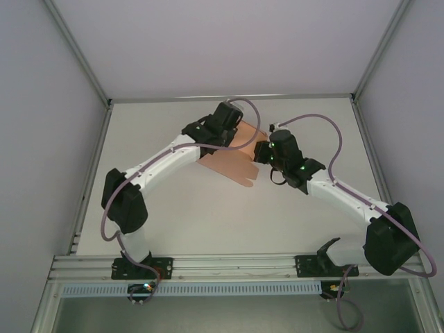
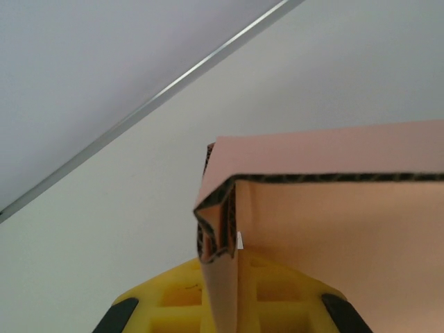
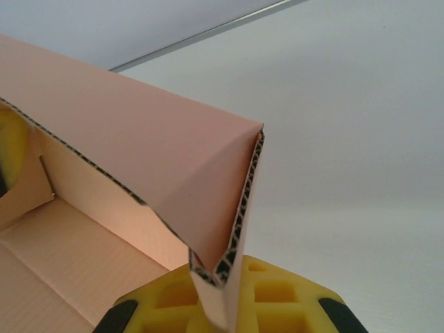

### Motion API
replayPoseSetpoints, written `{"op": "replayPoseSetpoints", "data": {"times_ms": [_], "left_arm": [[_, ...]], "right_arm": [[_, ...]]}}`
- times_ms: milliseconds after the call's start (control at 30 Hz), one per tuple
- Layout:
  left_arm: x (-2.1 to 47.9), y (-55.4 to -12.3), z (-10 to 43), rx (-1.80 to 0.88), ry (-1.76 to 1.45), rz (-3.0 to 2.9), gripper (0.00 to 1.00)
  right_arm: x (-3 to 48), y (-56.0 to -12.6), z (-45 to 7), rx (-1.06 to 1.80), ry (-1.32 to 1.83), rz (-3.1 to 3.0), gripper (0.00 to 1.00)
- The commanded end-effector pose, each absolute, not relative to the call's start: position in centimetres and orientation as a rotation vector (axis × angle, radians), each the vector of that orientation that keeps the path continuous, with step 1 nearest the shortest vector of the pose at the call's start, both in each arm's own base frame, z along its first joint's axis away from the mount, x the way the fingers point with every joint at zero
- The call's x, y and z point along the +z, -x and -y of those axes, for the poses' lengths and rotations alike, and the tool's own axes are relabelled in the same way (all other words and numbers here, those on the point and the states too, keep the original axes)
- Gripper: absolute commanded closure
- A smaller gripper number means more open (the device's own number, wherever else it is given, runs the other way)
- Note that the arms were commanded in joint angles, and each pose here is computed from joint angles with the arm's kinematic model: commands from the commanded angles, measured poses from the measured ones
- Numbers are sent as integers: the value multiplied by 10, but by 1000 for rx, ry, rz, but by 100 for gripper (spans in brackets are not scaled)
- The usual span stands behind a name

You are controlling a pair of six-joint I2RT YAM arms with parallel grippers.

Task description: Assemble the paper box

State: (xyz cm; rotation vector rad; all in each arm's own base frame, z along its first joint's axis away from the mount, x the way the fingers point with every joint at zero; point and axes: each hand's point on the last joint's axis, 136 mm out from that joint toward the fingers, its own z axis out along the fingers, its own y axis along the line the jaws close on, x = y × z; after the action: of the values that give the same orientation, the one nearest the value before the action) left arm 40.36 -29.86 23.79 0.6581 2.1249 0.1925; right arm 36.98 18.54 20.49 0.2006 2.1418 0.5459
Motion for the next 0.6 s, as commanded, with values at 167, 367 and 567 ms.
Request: {"op": "replayPoseSetpoints", "data": {"times_ms": [167, 367, 567], "left_arm": [[230, -438, 198, 810, -341, -2116, 99], [219, -445, 196, 806, -353, -2162, 88], [197, -423, 241, 109, -469, -2392, 53]], "right_arm": [[259, -361, -186, 598, -184, -1987, 100], [262, -358, -185, 591, -182, -1978, 100], [259, -359, -188, 591, -165, -1987, 100]]}}
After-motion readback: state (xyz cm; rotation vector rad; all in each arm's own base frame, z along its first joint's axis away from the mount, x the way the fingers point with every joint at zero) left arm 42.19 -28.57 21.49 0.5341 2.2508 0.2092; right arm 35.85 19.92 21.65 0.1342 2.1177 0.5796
